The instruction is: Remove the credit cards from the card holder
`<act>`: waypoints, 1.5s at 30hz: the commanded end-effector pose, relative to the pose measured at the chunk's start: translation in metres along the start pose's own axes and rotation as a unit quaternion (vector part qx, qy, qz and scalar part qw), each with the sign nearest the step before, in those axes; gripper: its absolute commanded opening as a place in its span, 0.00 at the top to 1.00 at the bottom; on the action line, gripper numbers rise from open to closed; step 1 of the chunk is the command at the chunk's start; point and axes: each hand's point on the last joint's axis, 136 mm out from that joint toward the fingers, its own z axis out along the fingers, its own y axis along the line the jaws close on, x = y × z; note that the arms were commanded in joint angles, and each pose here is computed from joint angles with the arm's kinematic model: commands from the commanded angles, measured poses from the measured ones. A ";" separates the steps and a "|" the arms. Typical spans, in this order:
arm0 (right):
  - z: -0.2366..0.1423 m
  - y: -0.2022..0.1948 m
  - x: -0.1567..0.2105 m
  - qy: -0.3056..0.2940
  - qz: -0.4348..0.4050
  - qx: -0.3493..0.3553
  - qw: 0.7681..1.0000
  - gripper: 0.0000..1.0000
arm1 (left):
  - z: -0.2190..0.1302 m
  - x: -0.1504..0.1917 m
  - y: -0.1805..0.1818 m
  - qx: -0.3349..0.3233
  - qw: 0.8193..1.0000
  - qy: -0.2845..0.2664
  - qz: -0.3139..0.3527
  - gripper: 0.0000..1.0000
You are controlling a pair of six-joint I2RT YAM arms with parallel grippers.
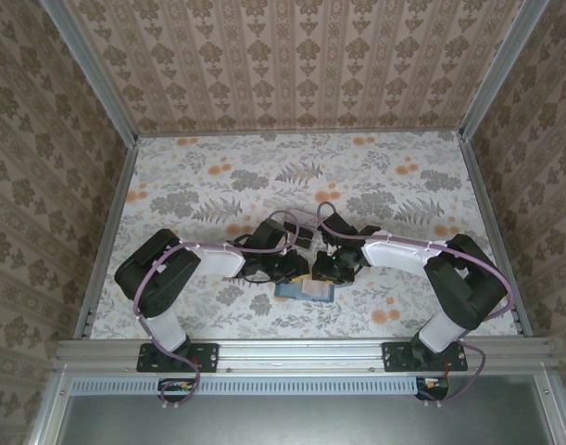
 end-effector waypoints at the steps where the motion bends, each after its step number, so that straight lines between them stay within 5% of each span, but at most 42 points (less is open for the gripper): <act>1: 0.011 -0.013 0.009 0.018 0.007 0.020 1.000 0.75 | -0.001 0.004 0.008 -0.010 1.000 0.003 -0.004 0.82; 7: 0.000 -0.034 0.006 0.003 -0.003 0.080 0.997 0.73 | -0.007 0.002 0.011 -0.019 1.000 -0.006 -0.003 0.86; 32: -0.011 -0.037 0.008 0.002 -0.006 0.096 0.995 0.69 | -0.022 0.001 0.008 -0.026 0.999 -0.017 0.009 0.95; 45: -0.012 -0.032 0.007 0.002 -0.007 0.086 0.996 0.69 | -0.048 0.004 0.005 -0.116 0.992 -0.016 0.052 0.97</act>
